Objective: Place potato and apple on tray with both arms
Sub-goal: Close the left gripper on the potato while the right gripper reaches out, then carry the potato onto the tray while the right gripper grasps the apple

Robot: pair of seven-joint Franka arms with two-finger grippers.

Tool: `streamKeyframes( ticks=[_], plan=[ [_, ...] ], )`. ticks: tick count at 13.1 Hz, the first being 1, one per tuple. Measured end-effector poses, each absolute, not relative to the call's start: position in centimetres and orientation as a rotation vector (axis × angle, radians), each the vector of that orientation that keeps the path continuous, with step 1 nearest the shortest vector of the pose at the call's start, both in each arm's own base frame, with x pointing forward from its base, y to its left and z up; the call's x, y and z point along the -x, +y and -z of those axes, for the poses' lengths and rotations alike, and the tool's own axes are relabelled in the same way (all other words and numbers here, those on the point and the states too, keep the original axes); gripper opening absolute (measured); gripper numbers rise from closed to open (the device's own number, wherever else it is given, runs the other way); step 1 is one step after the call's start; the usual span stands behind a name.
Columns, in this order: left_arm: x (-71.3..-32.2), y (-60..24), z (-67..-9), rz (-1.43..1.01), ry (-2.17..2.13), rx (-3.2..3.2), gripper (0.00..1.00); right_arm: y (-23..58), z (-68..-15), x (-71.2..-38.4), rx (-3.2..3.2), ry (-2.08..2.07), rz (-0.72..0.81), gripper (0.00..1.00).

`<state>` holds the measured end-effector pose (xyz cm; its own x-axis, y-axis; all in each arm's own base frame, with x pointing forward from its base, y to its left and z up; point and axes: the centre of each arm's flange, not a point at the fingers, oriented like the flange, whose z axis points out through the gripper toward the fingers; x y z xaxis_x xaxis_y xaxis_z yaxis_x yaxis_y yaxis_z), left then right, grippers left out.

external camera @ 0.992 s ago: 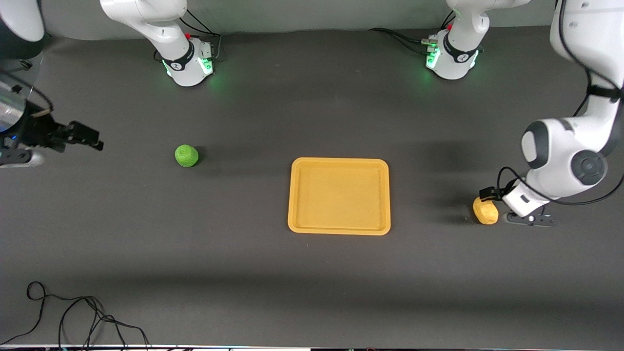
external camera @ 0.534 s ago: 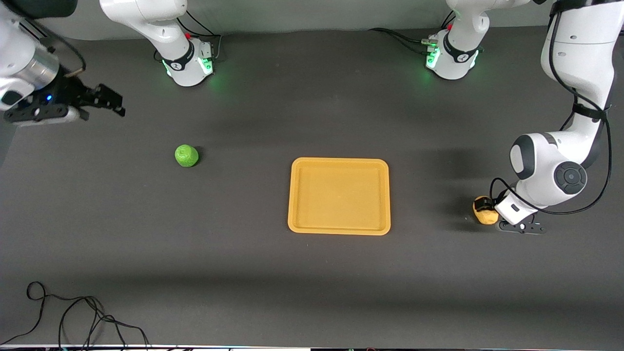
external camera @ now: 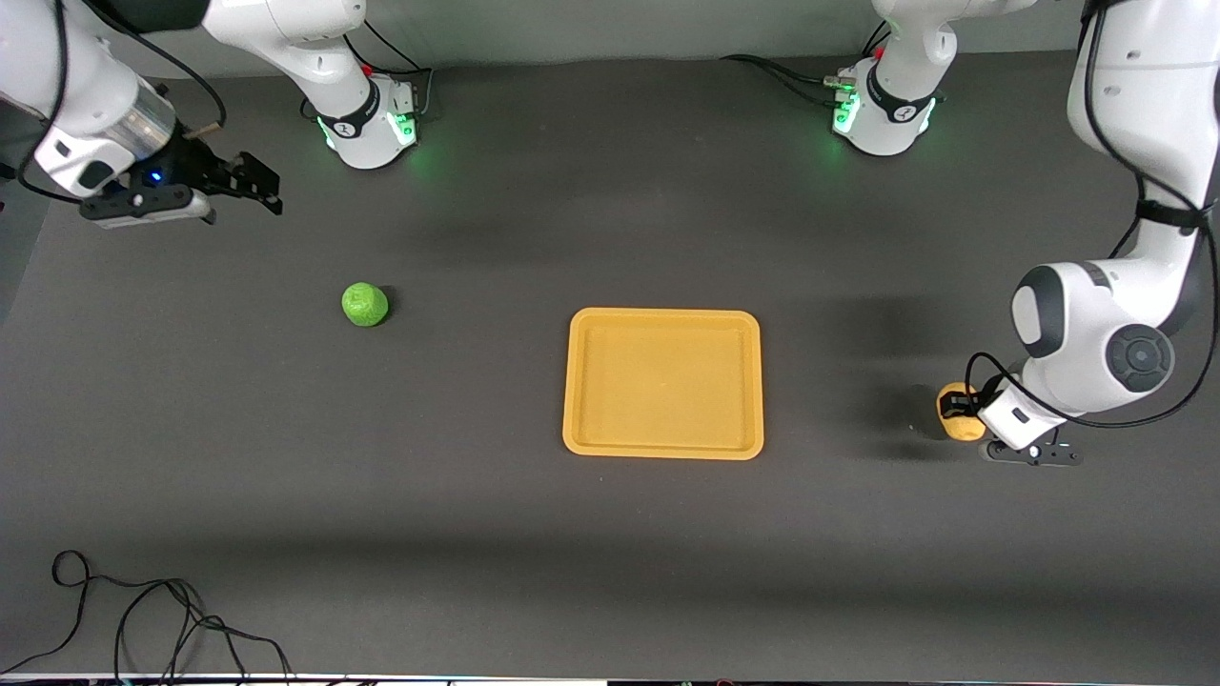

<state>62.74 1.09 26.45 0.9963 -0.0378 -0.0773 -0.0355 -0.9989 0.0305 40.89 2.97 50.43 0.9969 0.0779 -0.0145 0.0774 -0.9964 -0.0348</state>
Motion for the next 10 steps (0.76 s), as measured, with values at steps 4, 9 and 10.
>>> streamKeyframes(
  ticks=[4,9,10],
  plan=[
    [-62.7,-14.2,-32.2,0.121,0.104,-3.060,0.59,3.3,-41.9,-40.1,3.106,-0.123,0.067,1.00],
    [-57.9,-29.8,-29.0,0.156,0.035,-3.062,0.59,4.6,-32.4,-40.2,3.106,-0.166,0.164,1.00],
    [-57.1,-31.6,-27.2,0.158,0.031,-3.060,0.59,4.6,-30.5,-40.4,3.107,-0.163,0.182,1.00]
  ],
)
